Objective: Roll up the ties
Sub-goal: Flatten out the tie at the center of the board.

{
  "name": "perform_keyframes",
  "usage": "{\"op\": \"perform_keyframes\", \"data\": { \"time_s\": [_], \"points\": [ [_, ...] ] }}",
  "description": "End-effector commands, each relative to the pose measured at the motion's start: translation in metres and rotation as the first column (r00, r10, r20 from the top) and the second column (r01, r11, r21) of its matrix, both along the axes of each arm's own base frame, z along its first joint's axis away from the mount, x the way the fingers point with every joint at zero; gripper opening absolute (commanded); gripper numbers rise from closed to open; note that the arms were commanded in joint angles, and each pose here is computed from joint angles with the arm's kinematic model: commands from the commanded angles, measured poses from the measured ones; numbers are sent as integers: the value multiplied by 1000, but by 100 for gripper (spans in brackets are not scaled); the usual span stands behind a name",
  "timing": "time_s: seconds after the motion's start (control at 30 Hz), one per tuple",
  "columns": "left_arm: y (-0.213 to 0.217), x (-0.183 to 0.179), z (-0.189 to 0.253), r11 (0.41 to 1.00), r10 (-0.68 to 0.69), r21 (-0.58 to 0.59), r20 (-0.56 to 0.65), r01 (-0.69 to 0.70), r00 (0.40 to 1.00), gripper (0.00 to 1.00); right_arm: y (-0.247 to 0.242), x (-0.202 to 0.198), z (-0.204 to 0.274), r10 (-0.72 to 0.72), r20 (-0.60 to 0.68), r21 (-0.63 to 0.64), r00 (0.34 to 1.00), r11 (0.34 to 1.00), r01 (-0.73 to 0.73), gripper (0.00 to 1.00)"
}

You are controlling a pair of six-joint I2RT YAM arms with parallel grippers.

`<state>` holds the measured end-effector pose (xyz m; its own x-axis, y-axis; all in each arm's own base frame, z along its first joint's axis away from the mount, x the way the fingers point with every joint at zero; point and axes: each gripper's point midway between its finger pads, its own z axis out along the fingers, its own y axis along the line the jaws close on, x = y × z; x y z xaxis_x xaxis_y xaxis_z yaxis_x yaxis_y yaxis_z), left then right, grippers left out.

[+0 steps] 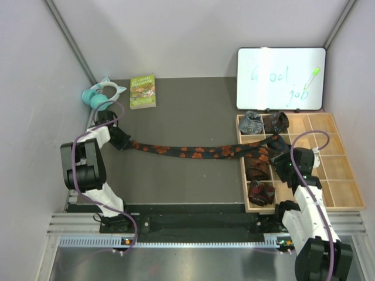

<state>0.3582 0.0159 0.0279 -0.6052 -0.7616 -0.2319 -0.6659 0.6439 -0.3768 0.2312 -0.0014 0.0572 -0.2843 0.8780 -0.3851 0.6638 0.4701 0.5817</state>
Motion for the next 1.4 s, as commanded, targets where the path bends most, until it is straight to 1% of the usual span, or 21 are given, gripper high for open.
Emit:
{"op": "perform_keyframes", "data": {
  "time_s": [0.0,0.03,0.07,0.1,0.13,0.2,0.23,0.27,0.43,0.53,0.63,0.8,0.93,1.07,1.1,1.13,1.17,1.23,1.27,1.3,1.37],
  "points": [
    [3,6,2,1000,-7,9,26,7,1000,0,-19,19,11,-82,68,-45,994,995,85,55],
    [3,6,2,1000,-9,9,29,9,1000,0,-21,22,13,-81,78,-52,994,995,85,50],
    [4,6,1,1000,-9,10,24,8,1000,0,-22,25,17,-72,85,-62,994,995,77,39],
    [4,6,1,1000,-9,10,24,8,1000,0,-22,27,17,-65,80,-64,995,995,71,34],
    [4,5,2,1000,-11,12,24,10,1000,0,-23,28,20,-63,85,-72,994,995,69,25],
    [4,4,3,1000,-12,13,24,12,1000,0,-24,32,29,-50,104,-93,993,994,60,14],
    [4,4,5,1000,-13,14,26,13,1000,0,-26,33,33,-50,111,-106,993,992,61,6],
    [3,3,6,1000,-15,15,26,14,1000,0,-28,32,38,-42,108,-123,993,991,55,2],
    [4,-5,20,999,-16,29,35,15,999,0,-37,23,75,-29,133,-215,991,975,57,0],
    [3,-14,30,999,-12,32,37,10,999,0,-49,17,108,1,140,-323,990,945,45,0],
    [3,-26,38,999,-10,46,36,8,999,0,-55,12,120,2,124,-373,992,927,45,0],
    [-1,-48,38,999,2,39,19,-3,1000,0,-56,15,118,-1,114,-372,994,927,43,0],
    [-7,-63,40,1000,7,23,13,-7,1000,0,-54,17,102,11,78,-361,997,932,18,0],
    [-9,-85,26,1000,25,20,-21,-24,999,1,-51,12,83,28,50,-354,998,935,-9,0],
    [-10,-88,25,999,25,20,-23,-25,999,2,-51,11,82,29,50,-357,998,934,-9,0],
    [-10,-90,24,999,30,23,-22,-29,999,8,-51,9,76,30,40,-359,999,933,-14,0],
    [-10,-90,24,999,26,22,-22,-26,999,35,-51,10,76,34,42,-364,999,931,-16,0],
    [-10,-88,29,1000,15,27,-6,-15,1000,57,-51,9,72,41,30,-365,999,931,-27,0],
    [-7,-86,34,999,8,45,13,-9,1000,66,-50,9,72,45,26,-365,999,931,-33,0],
    [-5,-85,39,998,2,66,28,-4,1000,69,-49,9,71,52,20,-362,998,931,-41,0],
    [1,-80,57,989,-16,149,87,3,996,74,-49,9,70,55,8,-358,998,932,-49,16]
  ]
}}
